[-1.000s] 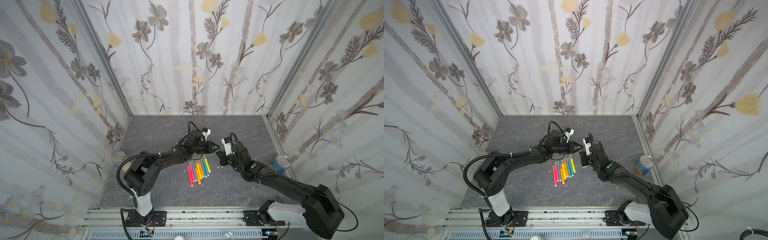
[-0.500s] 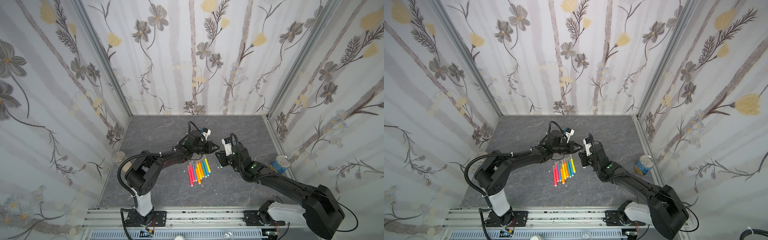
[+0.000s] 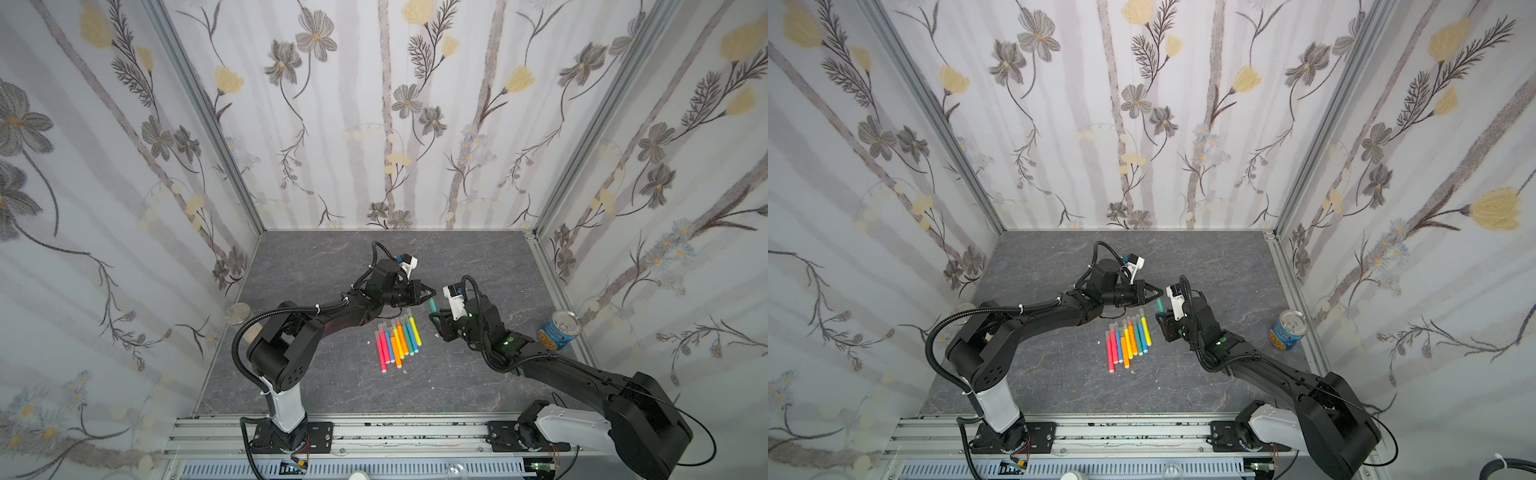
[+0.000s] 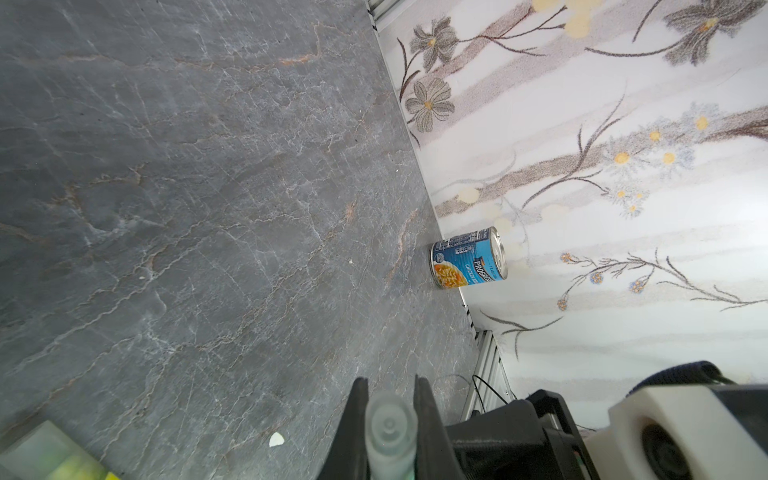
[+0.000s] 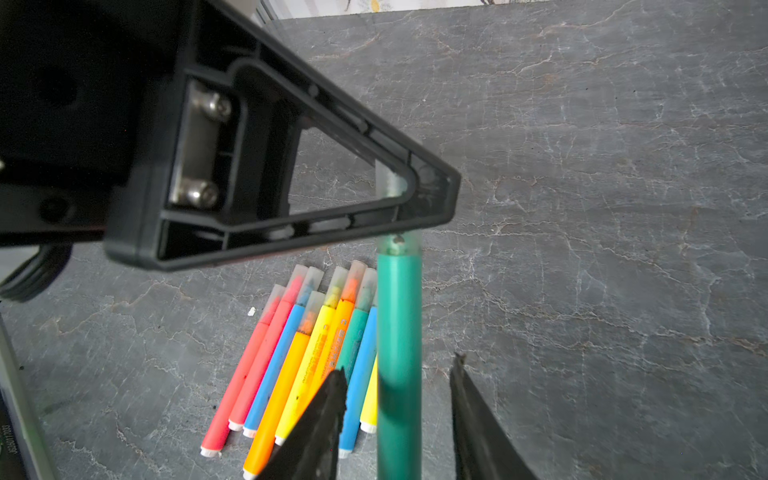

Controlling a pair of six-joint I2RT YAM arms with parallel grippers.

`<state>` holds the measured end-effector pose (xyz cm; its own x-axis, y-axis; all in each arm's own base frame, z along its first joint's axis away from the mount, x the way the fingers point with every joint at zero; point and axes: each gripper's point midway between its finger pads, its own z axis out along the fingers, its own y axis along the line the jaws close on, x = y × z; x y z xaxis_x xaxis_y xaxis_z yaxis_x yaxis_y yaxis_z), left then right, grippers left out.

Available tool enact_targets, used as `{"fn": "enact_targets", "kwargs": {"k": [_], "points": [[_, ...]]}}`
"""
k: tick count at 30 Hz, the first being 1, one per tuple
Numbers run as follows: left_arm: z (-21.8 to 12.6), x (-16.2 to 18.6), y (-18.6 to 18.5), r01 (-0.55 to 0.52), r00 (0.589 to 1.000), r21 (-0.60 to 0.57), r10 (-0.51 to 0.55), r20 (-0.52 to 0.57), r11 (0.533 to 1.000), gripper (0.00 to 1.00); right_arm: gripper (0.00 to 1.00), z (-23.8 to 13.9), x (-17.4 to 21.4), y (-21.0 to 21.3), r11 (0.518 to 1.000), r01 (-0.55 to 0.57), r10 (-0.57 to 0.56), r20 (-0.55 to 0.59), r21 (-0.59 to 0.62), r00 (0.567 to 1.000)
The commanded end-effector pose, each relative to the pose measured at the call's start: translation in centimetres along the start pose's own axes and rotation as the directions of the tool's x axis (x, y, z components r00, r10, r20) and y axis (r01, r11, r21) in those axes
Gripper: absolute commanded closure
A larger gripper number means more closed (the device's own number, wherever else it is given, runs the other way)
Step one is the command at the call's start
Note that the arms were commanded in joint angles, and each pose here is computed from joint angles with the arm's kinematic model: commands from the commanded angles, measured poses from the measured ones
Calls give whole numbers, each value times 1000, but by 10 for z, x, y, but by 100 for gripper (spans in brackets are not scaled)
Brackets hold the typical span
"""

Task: Open the pen caps
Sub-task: 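Grip the cap with the left gripper and pull the body away with the right, then lower the uncapped highlighter with the right gripper while the left withdraws the cap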

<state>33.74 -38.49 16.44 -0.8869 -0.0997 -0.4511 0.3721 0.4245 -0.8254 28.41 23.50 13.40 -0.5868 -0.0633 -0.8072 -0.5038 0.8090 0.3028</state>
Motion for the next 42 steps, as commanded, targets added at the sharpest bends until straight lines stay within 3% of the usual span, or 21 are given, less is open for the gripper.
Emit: {"fn": "enact_targets", "kwargs": {"k": [1, 11, 13, 15, 42], "points": [[-3, -6, -12, -17, 1000, 41, 16, 23, 999, 100, 59, 4, -11, 5, 999, 22, -21, 36, -25, 999], [-5, -6, -14, -18, 999, 49, 16, 27, 999, 100, 76, 13, -16, 6, 999, 25, -23, 43, -26, 999], [-4, -6, -14, -21, 999, 50, 19, 26, 999, 100, 85, 14, -17, 6, 999, 23, -21, 46, -28, 999], [-3, -7, -13, -24, 999, 46, 22, 25, 999, 100, 100, 13, -15, 8, 999, 23, -21, 43, -43, 999], [-30, -61, 25, -34, 987, -70, 44, 153, 997, 100, 100, -4, 49, 0, 998, -32, 28, -75, -55, 997]]}}
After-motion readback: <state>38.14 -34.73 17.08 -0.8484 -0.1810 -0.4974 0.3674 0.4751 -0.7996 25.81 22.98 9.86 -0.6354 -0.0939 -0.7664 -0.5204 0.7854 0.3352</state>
